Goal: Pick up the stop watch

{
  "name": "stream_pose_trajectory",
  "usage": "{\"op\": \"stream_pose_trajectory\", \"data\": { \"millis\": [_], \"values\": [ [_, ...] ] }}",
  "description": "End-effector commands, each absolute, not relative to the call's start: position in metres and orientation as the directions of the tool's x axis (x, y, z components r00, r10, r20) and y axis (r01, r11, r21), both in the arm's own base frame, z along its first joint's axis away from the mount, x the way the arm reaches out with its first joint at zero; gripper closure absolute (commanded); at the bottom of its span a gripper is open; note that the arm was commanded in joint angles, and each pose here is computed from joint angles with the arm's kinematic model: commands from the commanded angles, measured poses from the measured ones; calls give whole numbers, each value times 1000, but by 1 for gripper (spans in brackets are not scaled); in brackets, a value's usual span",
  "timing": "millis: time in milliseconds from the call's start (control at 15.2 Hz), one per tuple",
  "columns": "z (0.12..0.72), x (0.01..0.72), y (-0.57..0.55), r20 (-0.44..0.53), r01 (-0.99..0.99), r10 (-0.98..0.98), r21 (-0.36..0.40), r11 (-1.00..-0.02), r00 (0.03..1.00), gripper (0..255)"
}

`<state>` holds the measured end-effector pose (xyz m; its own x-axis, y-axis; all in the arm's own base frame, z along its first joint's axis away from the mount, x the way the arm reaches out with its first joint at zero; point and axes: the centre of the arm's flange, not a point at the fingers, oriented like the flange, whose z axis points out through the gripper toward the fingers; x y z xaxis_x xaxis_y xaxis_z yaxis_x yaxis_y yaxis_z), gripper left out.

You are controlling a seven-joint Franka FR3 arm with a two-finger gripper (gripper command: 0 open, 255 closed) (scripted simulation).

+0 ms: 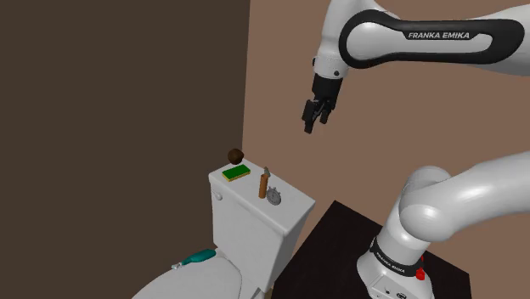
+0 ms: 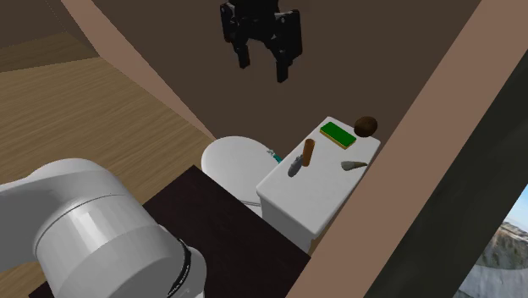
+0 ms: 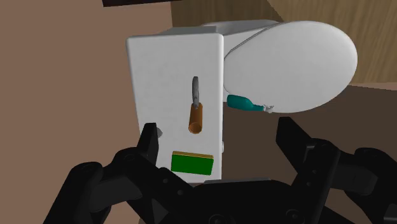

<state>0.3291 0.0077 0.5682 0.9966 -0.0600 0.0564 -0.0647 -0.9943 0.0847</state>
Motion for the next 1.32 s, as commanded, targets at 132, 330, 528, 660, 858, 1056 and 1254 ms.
{"op": "stream_pose_trajectory", "data": {
  "millis": [132, 330, 528, 660, 858, 1056, 1254],
  "values": [
    [544, 337, 3, 59, -64, -60, 81, -995, 996, 0],
    [507, 350, -3, 63, -64, -59, 76, -995, 996, 0],
    [470, 363, -9, 68, -63, -58, 71, -996, 996, 0],
    [445, 372, -13, 71, -63, -58, 67, -996, 996, 0],
    [409, 385, -18, 75, -62, -57, 62, -996, 996, 0],
    [372, 398, -24, 79, -61, -57, 56, -997, 995, 0],
    [335, 412, -29, 83, -61, -56, 51, -997, 995, 0]
  ]
}}
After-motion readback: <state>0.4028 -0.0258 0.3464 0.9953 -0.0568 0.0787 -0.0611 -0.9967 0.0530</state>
